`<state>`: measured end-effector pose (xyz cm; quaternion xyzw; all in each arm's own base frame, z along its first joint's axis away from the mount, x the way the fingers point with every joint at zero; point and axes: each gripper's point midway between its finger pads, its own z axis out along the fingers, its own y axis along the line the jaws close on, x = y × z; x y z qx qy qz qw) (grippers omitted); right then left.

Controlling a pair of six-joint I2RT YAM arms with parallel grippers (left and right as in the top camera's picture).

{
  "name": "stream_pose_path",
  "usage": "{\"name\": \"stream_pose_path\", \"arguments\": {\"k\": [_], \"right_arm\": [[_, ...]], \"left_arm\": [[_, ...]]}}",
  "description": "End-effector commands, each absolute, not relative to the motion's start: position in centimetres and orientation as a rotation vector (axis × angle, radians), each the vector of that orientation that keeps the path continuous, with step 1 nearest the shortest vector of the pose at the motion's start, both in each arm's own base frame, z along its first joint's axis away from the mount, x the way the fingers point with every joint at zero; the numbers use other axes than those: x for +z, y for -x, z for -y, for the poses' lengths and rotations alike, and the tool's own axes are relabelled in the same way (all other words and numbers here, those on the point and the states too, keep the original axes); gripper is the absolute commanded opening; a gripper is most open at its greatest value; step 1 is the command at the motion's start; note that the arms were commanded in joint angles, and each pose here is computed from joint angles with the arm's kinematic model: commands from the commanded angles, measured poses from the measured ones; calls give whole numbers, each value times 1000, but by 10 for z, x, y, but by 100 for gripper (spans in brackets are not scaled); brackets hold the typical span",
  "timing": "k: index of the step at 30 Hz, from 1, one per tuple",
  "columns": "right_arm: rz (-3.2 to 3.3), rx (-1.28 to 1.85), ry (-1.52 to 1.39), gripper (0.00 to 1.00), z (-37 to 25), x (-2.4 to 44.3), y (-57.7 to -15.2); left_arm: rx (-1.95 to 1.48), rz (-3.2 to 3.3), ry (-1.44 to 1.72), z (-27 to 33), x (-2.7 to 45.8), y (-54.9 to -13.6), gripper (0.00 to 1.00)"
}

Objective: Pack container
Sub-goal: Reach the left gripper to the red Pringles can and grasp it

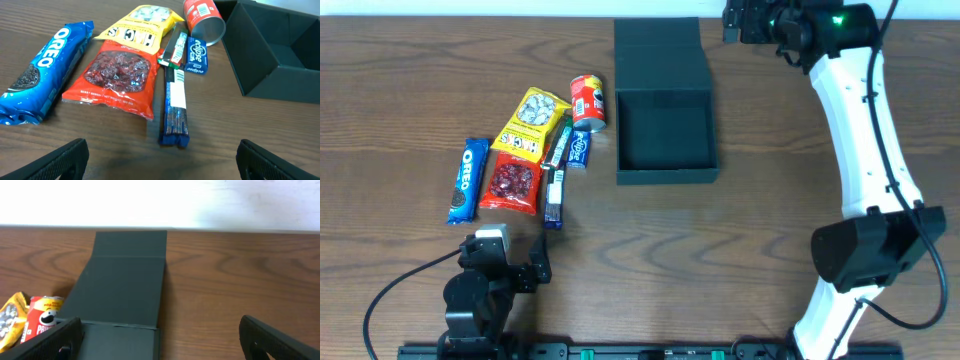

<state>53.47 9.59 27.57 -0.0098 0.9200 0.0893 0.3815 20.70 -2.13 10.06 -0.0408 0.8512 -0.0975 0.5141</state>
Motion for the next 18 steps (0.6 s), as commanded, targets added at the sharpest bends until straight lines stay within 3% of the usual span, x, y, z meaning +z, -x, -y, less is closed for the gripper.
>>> {"name": "stream_pose_path", "arguments": {"k": [1, 10, 18], "right_arm": [[-2360, 244, 66, 99, -102, 269, -535], [-2351, 242, 76, 99, -102, 271, -536], [-2353, 243, 76, 99, -102, 270, -536]], "left_arm": [[-229, -2051, 111, 20, 96, -207, 95], [-193, -2019, 130, 13, 102, -211, 95], [-224, -1586, 51, 19, 206, -236, 96]]}}
